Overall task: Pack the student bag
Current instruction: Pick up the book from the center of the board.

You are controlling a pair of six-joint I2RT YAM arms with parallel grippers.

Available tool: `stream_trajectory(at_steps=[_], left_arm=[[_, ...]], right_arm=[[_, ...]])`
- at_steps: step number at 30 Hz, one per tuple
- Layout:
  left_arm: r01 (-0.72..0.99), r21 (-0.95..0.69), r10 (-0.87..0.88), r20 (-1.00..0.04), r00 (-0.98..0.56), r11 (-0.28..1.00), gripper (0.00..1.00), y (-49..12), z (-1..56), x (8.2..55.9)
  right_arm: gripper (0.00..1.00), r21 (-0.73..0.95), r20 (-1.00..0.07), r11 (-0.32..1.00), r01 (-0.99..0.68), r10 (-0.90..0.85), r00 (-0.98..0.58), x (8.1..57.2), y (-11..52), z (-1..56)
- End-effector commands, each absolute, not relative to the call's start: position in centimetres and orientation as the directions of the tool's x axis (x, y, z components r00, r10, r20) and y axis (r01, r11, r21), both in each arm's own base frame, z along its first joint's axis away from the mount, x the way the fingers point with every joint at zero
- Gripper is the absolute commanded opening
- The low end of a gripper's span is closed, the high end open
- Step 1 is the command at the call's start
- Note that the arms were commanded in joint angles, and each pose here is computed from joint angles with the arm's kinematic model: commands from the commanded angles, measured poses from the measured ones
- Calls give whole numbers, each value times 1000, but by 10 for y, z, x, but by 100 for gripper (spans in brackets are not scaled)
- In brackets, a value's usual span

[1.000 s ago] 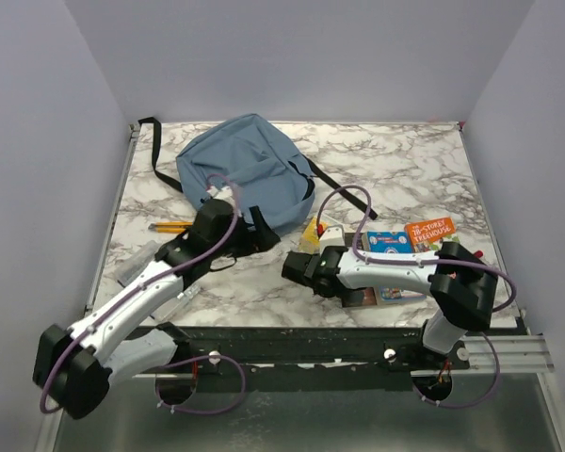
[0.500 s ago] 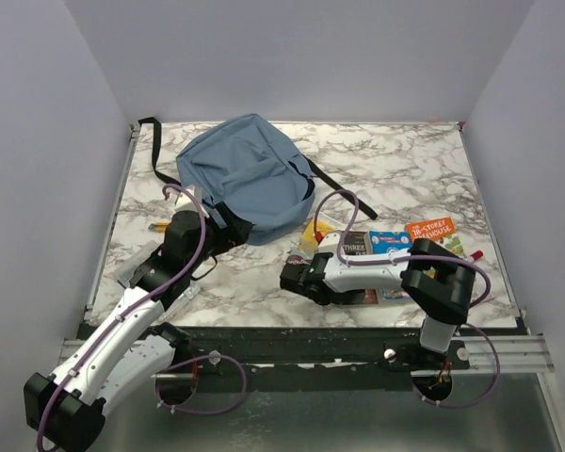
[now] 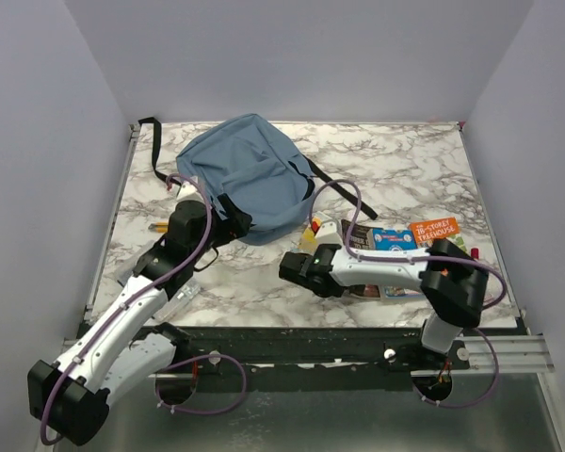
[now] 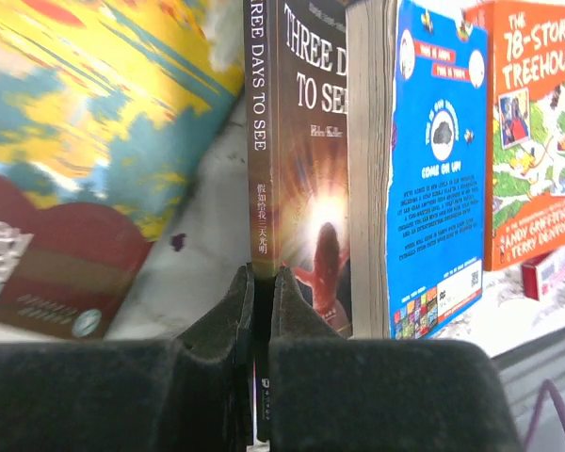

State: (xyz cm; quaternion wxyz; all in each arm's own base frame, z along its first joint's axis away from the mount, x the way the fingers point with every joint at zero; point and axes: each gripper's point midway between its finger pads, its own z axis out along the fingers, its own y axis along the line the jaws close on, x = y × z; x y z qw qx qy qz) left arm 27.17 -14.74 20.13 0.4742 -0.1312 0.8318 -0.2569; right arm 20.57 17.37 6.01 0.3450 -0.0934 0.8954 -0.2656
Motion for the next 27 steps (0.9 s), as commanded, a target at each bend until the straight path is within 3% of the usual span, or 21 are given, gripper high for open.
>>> stream_trajectory(at_steps=[1, 7, 12, 19, 27], left_arm=[[111, -576, -422, -703, -573, 810, 86, -171, 210, 276], [254, -673, -348, -623, -700, 694, 86, -219, 219, 274], [330, -787, -312, -535, -785, 521, 86, -250, 238, 263], [334, -891, -310, -426, -850, 308, 90, -259, 254, 251], [319, -929, -337, -367, -867, 188, 94, -251, 265, 244]], right_arm=[[1, -340, -693, 940, -21, -266, -671, 221, 209, 118], [1, 35, -749, 985, -166, -85, -657, 225, 243, 174], [1, 344, -727, 906, -248, 90, -680, 243, 252, 213], [0, 726, -599, 583, -366, 274, -753, 267, 248, 267], [1, 881, -473, 197, -431, 303, -828, 254, 265, 316]])
